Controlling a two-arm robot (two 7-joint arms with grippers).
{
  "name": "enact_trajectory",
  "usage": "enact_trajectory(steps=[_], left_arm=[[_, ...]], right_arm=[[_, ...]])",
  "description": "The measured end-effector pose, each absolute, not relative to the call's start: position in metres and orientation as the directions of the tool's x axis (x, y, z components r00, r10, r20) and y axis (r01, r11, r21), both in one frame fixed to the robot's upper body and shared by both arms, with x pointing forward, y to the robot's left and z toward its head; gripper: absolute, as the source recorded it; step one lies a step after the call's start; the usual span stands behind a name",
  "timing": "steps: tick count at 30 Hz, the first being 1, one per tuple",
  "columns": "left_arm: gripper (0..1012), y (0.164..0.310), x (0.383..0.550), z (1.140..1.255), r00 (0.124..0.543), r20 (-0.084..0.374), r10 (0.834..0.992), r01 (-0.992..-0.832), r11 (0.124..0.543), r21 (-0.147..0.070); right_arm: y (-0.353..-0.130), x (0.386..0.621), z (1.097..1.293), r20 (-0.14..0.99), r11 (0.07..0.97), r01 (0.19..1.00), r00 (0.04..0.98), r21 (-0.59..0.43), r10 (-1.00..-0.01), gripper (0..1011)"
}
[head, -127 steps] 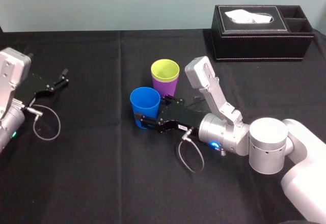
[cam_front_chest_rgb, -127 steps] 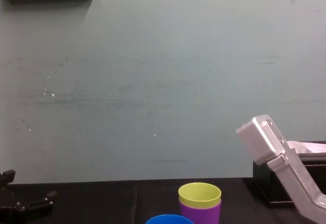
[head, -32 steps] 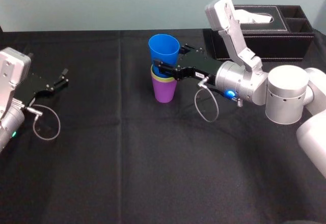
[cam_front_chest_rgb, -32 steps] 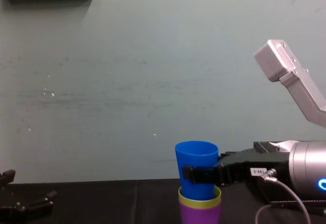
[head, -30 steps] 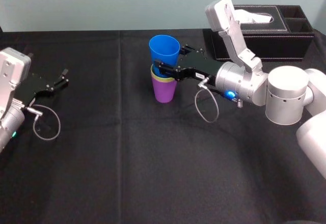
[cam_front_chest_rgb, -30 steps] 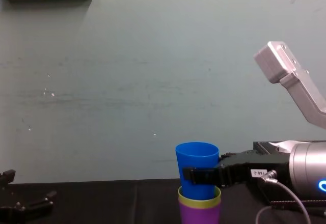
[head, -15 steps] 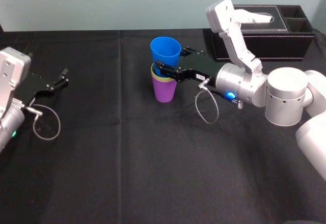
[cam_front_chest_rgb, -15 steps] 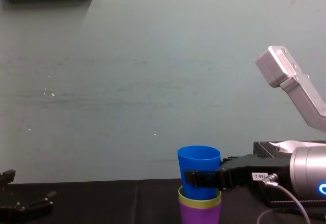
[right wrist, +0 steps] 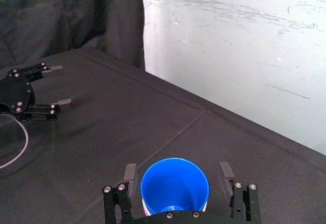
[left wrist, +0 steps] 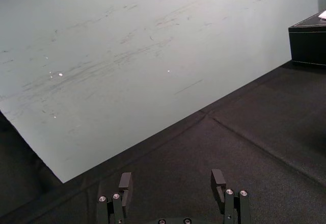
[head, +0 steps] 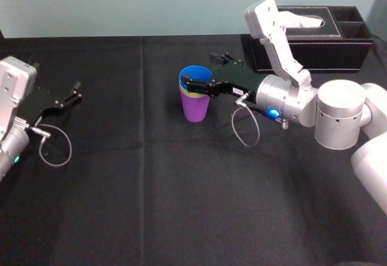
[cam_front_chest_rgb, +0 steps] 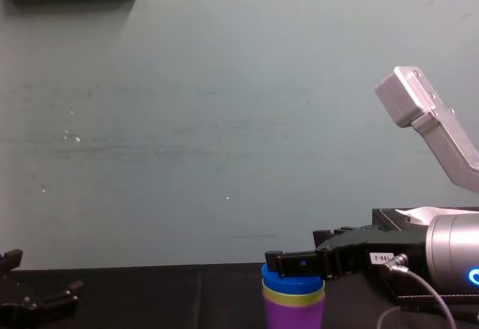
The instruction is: Stack the three plastic cups sequentially using one hand.
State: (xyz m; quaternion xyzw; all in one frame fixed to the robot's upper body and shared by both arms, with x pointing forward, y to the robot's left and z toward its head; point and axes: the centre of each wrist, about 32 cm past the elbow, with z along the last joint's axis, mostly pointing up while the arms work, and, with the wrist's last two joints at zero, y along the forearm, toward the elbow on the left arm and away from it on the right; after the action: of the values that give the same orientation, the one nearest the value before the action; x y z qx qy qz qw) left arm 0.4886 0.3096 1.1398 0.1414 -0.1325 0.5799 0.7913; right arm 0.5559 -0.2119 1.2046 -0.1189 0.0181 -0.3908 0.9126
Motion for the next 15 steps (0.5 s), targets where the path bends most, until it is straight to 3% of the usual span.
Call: enact_trajectory(steps=[15], left_arm=[[1010, 0.3097, 0.4886, 1.1398, 0.292, 0.374, 0.88, -0.955, 0.287, 0.07]], right_arm=[[-0.2152, 0.5502, 1.2042, 0.065, 0.662, 0.724, 0.683, -0.195, -0.728, 1004]])
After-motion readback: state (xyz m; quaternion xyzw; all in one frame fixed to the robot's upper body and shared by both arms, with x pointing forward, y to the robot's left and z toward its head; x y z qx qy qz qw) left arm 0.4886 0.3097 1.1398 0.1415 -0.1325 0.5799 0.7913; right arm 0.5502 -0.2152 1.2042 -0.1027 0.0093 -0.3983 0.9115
